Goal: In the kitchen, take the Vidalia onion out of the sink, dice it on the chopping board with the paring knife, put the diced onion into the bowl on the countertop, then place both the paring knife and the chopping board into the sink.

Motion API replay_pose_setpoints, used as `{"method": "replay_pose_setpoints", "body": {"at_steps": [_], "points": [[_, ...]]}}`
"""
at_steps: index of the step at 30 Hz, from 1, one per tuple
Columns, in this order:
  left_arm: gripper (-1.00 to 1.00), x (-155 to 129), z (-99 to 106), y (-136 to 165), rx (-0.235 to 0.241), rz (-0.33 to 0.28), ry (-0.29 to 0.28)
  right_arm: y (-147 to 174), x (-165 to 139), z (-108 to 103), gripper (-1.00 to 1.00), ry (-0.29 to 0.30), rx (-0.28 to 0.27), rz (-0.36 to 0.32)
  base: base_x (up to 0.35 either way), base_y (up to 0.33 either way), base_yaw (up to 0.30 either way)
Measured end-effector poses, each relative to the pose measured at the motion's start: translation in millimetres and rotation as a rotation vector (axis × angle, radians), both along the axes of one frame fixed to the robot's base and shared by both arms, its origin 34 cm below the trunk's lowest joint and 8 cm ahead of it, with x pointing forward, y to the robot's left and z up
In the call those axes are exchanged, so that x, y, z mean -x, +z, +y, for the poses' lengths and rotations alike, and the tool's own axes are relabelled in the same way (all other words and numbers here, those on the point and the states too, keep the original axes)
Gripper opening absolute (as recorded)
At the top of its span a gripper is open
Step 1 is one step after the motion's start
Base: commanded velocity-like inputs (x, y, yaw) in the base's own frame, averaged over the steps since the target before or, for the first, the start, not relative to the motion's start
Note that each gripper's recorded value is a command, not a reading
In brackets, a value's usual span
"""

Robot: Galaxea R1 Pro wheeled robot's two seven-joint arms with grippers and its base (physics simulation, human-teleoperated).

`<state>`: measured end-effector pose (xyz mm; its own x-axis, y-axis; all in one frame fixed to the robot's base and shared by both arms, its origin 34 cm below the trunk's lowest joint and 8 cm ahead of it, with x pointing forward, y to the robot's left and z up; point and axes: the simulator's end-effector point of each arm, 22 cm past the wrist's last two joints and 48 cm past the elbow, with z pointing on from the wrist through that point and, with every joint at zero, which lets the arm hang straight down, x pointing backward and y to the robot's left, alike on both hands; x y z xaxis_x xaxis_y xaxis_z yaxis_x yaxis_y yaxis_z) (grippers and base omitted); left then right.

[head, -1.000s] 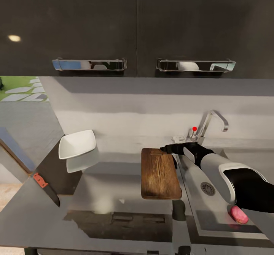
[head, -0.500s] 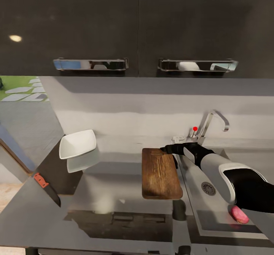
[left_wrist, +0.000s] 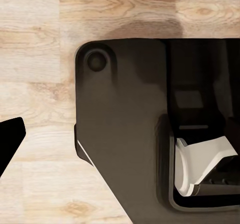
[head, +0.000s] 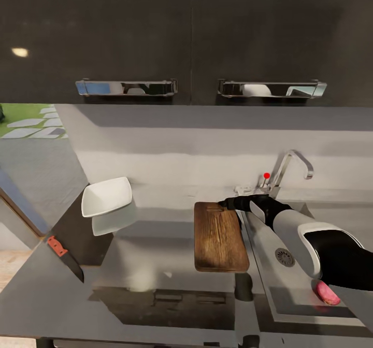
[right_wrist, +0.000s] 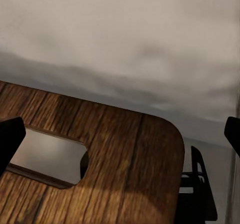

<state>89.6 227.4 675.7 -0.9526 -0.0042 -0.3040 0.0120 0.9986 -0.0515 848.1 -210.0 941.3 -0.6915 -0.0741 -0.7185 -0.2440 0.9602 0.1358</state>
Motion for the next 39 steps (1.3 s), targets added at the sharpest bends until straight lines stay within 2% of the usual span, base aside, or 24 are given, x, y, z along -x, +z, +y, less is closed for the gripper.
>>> {"method": "replay_pose_setpoints", "body": {"at_steps": [30, 39], "points": [[1.00, 17.3, -0.7, 1.2, 0.001, 0.052, 0.001, -34.0, 3.5, -0.1, 1.00, 0.001, 0.001, 0.046, 0.000, 0.000, 0.000], [1.00, 21.6, -6.2, 2.0, 0.007, 0.064, 0.006, -35.0, -1.4, 1.1, 1.00, 0.004, 0.002, 0.035, 0.000, 0.000, 0.000]]}}
